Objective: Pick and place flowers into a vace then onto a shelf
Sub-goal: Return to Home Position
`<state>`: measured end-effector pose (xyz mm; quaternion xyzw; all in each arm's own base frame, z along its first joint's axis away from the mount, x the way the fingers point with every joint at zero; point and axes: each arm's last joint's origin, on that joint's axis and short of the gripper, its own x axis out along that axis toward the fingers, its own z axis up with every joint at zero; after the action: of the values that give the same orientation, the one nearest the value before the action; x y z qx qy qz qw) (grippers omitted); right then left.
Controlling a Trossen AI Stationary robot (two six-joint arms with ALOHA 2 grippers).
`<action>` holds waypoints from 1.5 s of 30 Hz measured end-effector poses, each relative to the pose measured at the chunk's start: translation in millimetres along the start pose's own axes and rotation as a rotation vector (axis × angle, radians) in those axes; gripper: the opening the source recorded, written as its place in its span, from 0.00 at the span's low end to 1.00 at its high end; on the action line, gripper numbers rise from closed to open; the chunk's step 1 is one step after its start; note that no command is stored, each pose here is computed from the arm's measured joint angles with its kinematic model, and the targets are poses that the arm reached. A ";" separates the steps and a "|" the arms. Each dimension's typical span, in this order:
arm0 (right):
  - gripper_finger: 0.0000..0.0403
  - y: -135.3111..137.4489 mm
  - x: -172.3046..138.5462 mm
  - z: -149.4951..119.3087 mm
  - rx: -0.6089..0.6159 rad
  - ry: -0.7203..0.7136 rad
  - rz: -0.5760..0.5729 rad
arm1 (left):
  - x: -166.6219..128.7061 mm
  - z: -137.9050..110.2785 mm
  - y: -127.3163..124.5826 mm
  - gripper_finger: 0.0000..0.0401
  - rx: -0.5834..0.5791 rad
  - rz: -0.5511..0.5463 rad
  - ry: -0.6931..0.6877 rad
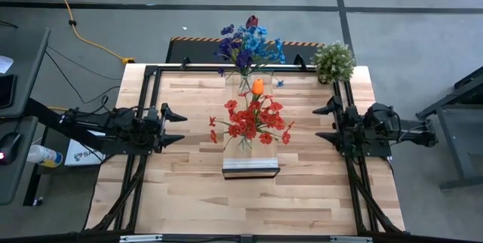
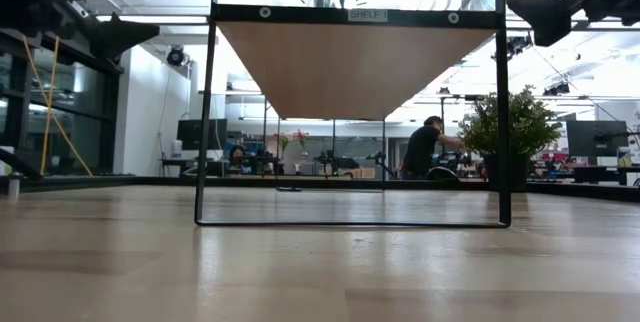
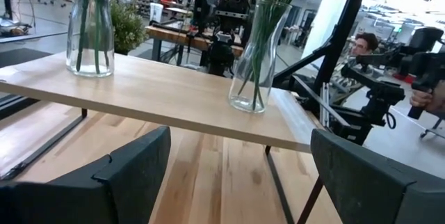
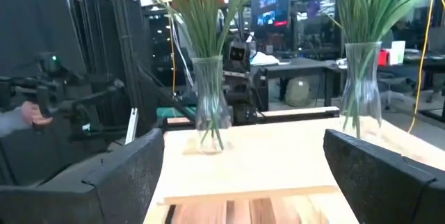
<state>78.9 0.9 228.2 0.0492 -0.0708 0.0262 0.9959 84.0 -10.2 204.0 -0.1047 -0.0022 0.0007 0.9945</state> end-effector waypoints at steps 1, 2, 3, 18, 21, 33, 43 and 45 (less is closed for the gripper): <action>0.95 -0.1 0.0 -0.7 0.000 0.006 -0.001 | 0.0 -0.1 0.0 0.95 0.001 0.000 0.001; 0.95 -0.1 0.0 -0.5 0.000 0.004 -0.003 | 0.0 -0.1 0.1 0.95 0.001 0.002 0.001; 0.95 0.0 0.0 0.0 -0.006 -0.001 0.002 | 0.0 -0.1 0.2 0.95 0.001 0.005 0.000; 0.95 -2.9 9.5 -39.1 0.019 -0.075 0.072 | 0.0 -2.3 0.2 0.95 0.010 -0.005 0.027; 0.95 -3.1 9.8 -41.6 0.026 -0.079 0.075 | -0.1 -1.7 -0.3 0.95 0.030 -0.017 0.022; 0.95 -1.8 9.3 -37.5 -0.004 -0.121 0.110 | 7.9 -21.7 2.2 0.95 0.047 -0.028 0.004; 0.95 -1.2 9.3 -37.9 -0.004 -0.116 0.131 | 11.7 -33.0 2.5 0.95 0.076 -0.081 -0.024; 0.95 -1.2 9.3 -38.1 -0.009 -0.115 0.131 | 11.8 -33.1 2.5 0.95 0.079 -0.081 -0.022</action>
<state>93.4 4.0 191.9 0.0415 -0.1310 0.0883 0.9866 95.9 -14.6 171.1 -0.0653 -0.0176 -0.0380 0.9970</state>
